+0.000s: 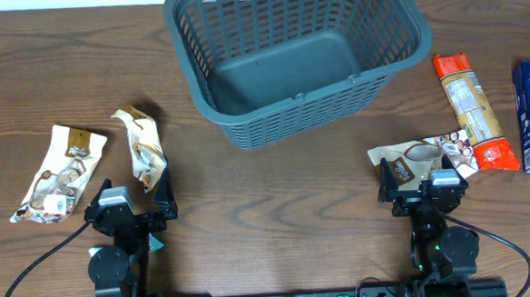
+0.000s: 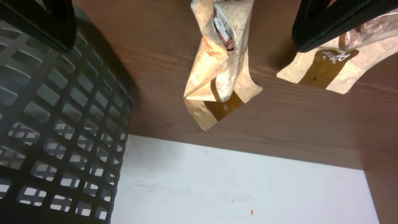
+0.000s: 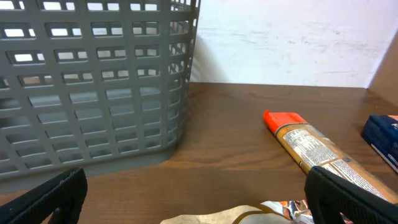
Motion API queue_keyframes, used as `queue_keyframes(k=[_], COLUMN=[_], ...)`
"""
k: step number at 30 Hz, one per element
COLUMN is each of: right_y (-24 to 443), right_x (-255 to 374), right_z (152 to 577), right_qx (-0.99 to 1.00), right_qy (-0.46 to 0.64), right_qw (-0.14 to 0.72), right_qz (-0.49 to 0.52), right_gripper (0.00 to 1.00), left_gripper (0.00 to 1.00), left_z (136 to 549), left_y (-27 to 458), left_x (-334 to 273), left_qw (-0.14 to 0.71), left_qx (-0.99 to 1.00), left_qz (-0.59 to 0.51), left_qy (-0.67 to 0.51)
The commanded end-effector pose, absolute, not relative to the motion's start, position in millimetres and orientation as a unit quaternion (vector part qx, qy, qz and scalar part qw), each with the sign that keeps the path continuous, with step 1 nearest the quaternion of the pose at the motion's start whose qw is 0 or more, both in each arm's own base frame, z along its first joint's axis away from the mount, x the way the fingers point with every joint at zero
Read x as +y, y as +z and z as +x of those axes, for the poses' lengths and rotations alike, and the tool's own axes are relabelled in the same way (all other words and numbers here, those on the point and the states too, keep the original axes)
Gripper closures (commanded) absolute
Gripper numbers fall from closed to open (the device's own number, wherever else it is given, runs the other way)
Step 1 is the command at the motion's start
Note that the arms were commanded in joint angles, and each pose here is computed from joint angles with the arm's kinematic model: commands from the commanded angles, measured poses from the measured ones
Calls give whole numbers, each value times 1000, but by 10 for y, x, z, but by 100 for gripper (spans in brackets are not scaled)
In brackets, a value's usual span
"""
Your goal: Pack container
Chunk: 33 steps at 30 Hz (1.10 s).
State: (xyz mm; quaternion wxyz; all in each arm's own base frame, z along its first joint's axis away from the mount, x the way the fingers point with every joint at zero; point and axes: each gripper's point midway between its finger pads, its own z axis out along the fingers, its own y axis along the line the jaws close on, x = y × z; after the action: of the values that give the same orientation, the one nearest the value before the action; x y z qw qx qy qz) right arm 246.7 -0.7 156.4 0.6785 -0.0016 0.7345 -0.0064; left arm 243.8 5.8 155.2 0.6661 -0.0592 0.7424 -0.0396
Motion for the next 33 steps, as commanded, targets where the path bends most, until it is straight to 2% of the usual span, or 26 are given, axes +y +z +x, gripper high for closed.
queue_keyframes(k=[1, 5, 12, 18, 23, 25, 28, 31, 33], right_y=[1564, 1686, 2422, 3147, 3577, 3588, 3340, 3035, 3011], right_x=[148, 227, 221, 325, 712, 965, 1214, 1242, 1241], right_z=[2459, 2421, 2306, 2307, 2237, 2082, 1849, 1776, 1785], right_qx=[736, 734, 697, 681, 696, 706, 732, 770, 775], right_qy=[31, 48, 42, 61, 146, 212, 296, 322, 324], right_qw=[676, 676, 714, 726, 687, 646, 567, 505, 499], right_qz=[-25, -41, -46, -70, -149, -199, -236, -218, -216], right_gripper=[1, 1, 1, 1, 1, 1, 1, 1, 1], left_gripper=[1, 1, 2, 1, 1, 1, 1, 1, 1], left_z=[2441, 2442, 2356, 2205, 1951, 1860, 1830, 1833, 1804], left_y=[1391, 1399, 1676, 2420, 3075, 3220, 3109, 2871, 2867], left_x=[88, 89, -478, -521, -675, -764, -854, -889, -934], left_qw=[654, 655, 661, 708, 730, 732, 710, 671, 666], left_qx=[754, 753, 731, 681, 646, 634, 648, 683, 682], left_qz=[-60, -59, 39, 50, 94, 119, 135, 129, 139], left_qy=[-29, -28, -165, -179, -204, -219, -241, -257, -268])
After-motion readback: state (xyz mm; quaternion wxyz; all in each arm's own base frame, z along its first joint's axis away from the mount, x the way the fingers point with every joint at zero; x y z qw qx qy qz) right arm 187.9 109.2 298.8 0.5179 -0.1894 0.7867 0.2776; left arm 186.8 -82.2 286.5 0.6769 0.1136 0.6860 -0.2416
